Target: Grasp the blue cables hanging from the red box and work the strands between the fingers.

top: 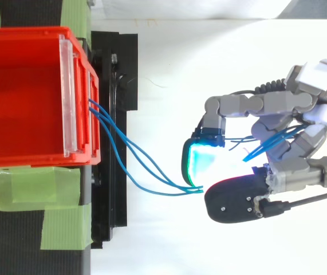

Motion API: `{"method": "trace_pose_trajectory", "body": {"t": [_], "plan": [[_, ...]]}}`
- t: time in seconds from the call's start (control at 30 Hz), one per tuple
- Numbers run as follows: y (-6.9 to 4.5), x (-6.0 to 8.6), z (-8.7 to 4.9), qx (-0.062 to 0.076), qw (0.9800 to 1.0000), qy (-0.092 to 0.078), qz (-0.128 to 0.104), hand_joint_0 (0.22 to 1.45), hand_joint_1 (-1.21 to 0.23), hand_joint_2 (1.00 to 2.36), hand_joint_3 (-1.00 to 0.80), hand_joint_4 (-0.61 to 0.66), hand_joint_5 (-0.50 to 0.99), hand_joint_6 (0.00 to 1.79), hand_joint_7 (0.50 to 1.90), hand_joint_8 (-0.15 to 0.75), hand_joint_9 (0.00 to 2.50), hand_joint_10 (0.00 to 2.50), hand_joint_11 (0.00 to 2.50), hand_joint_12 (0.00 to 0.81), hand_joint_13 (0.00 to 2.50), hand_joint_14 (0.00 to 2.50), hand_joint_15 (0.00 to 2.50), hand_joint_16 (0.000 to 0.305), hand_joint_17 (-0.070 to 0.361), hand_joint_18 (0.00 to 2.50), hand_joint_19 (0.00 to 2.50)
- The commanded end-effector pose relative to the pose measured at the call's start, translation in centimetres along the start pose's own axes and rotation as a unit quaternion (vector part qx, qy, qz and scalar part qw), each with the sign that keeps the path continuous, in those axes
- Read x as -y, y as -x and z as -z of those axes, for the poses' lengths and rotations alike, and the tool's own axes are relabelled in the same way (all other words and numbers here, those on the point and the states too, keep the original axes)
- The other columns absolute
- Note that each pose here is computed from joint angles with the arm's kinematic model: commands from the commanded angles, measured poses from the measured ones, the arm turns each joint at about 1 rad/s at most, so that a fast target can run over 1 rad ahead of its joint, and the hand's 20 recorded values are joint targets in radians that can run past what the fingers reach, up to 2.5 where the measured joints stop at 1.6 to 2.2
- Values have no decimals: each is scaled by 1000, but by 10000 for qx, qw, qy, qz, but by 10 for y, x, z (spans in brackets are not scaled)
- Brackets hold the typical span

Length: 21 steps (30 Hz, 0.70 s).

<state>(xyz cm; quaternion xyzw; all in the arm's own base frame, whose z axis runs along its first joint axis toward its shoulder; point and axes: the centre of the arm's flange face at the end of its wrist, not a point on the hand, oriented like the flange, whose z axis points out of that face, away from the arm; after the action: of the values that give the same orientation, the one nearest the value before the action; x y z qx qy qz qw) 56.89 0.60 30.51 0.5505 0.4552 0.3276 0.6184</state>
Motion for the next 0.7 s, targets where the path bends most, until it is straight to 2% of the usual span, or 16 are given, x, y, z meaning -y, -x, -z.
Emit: {"method": "trace_pose_trajectory", "body": {"t": [0.0,0.67], "plan": [[0,1,0,-1,10000,-8,8,838,-751,1026,-309,120,531,59,1615,548,1372,2500,2500,622,1800,2500,1605,222,167,2419,660],[0,1,0,-8,10000,-7,8,838,-747,1025,-314,121,518,84,1608,548,1372,2500,2500,622,1800,2500,1605,222,167,2419,660]]}}
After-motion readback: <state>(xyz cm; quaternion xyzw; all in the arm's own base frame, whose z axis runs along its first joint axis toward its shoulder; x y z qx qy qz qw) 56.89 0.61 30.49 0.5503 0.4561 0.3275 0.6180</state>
